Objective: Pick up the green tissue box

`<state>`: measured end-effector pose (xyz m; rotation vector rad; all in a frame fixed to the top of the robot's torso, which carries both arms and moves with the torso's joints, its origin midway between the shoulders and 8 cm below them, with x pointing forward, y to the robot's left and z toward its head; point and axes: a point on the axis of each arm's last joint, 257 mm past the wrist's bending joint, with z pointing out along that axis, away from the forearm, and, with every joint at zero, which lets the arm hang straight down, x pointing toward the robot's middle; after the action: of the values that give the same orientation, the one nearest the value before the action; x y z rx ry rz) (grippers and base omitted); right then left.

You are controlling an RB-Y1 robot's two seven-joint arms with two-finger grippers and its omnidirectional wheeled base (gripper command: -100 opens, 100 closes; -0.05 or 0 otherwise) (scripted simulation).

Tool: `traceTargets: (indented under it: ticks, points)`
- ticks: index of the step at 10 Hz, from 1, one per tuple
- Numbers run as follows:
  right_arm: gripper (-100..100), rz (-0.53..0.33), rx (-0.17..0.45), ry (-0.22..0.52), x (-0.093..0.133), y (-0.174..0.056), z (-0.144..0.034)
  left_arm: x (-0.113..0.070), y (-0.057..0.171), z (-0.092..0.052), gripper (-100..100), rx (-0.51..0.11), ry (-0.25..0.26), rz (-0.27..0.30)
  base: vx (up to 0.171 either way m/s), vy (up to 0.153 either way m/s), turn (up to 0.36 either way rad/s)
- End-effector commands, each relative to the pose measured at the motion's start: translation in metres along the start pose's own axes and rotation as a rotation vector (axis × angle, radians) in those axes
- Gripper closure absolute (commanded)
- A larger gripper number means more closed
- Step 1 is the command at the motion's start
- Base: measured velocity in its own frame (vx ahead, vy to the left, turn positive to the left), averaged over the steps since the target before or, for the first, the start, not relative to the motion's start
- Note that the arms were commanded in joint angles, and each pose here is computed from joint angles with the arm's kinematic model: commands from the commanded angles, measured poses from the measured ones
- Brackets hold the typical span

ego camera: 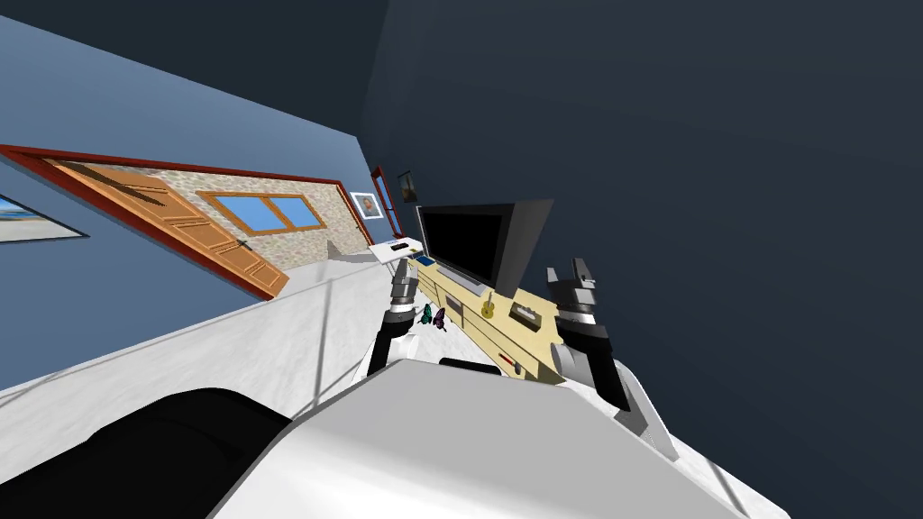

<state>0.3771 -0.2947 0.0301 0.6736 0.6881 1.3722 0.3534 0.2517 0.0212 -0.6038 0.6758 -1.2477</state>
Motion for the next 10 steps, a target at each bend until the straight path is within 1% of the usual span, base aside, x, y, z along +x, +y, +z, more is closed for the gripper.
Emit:
traceTargets:
  ticks: [1,3,4,5,6,7,8,9,10]
  points:
    - [-100,-0.004,0.008,-0.003,-0.01,-0.004,0.005,0.0,0.0,0.0,0,0.0,0.0,0.0,0.008,0.032,-0.037]
    - [-100,-0.024,0.036,-0.018,-0.033,-0.022,0.018,0.0,0.0,0.0,0,0.0,0.0,0.0,0.006,0.039,-0.137]
    - [-100,-0.02,0.036,-0.029,-0.04,-0.022,0.019,0.0,0.0,0.0,0,0.0,0.0,0.0,0.006,0.038,-0.054]
    - [-100,-0.026,0.051,-0.047,-0.055,-0.032,0.026,0.0,0.0,0.0,0,0.0,0.0,0.0,0.007,0.032,-0.099]
    - [-100,-0.024,0.05,-0.053,-0.059,-0.031,0.026,0.0,0.0,0.0,0,0.0,0.0,0.0,0.008,0.027,-0.066]
    - [-100,-0.026,0.06,-0.072,-0.073,-0.038,0.035,0.0,0.0,0.0,0,0.0,0.0,0.0,0.004,0.032,-0.134]
    - [-100,-0.024,0.062,-0.085,-0.081,-0.038,0.034,0.0,0.0,0.0,0,0.0,0.0,0.0,0.005,0.032,-0.068]
    - [-100,-0.025,0.075,-0.112,-0.097,-0.047,0.042,0.0,0.0,0.0,0,0.0,0.0,0.0,0.011,0.042,-0.129]
    - [-100,-0.02,0.072,-0.125,-0.105,-0.045,0.041,0.0,0.0,0.0,0,0.0,0.0,0.0,0.007,0.041,-0.081]
